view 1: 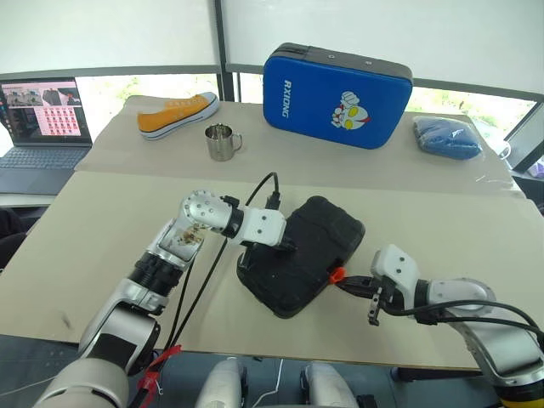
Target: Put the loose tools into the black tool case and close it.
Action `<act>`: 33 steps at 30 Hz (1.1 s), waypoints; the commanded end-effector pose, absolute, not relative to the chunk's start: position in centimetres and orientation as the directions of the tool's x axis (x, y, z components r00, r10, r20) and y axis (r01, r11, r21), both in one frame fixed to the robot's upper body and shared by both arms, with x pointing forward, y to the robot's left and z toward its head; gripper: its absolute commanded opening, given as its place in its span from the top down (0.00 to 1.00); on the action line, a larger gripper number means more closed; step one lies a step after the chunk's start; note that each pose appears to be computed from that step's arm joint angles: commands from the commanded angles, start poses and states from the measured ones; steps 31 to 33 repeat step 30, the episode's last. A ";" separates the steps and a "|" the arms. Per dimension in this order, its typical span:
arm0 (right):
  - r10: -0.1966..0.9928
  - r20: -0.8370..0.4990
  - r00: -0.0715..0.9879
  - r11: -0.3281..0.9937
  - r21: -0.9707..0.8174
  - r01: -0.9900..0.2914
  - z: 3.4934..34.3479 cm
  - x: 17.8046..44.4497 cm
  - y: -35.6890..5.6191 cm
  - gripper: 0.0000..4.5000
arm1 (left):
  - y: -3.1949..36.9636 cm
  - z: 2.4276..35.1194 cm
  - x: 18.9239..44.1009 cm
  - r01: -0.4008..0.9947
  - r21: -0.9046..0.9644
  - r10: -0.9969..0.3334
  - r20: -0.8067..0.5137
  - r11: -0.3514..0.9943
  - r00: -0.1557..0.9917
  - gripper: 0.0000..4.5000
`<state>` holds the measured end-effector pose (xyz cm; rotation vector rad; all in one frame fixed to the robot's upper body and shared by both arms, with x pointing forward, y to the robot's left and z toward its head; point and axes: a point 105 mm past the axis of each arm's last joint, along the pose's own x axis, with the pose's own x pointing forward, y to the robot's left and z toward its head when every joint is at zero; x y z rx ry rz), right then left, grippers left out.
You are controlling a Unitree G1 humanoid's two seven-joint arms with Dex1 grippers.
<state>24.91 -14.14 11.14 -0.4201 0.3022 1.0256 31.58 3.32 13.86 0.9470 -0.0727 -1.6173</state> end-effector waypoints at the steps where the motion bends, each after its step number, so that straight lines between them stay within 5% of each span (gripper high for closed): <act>1: 0.805 -0.333 0.490 0.415 -0.274 -0.868 14.3 24.9 -12.6 1.00 | 2.7 11.1 30.9 0.822 0.462 -0.817 -0.576 -0.335 -0.009 0.99; 12: 0.780 -0.358 0.514 0.444 -0.263 -0.857 15.2 24.3 -15.8 1.00 | 4.6 13.1 31.8 0.922 0.353 -0.875 -0.483 -0.161 0.032 0.99; 15: 0.801 -0.375 0.467 0.418 -0.209 -0.884 16.7 22.6 -18.3 0.81 | 8.6 15.1 32.2 0.969 0.244 -0.897 -0.434 -0.031 0.081 0.83; 24: 0.823 -0.416 0.387 0.422 -0.009 -0.906 20.7 19.0 -24.6 0.13 | 22.4 21.7 29.8 0.961 0.035 -0.856 -0.446 0.275 0.261 0.09; 26: 0.839 -0.396 0.374 0.421 0.036 -0.907 21.6 18.5 -25.1 0.01 | 23.8 22.6 29.2 0.944 0.015 -0.842 -0.448 0.329 0.300 0.00; 33: 0.843 -0.376 0.383 0.420 0.017 -0.907 21.9 18.9 -24.8 0.01 | 24.2 22.7 28.8 0.934 0.040 -0.834 -0.437 0.356 0.337 0.00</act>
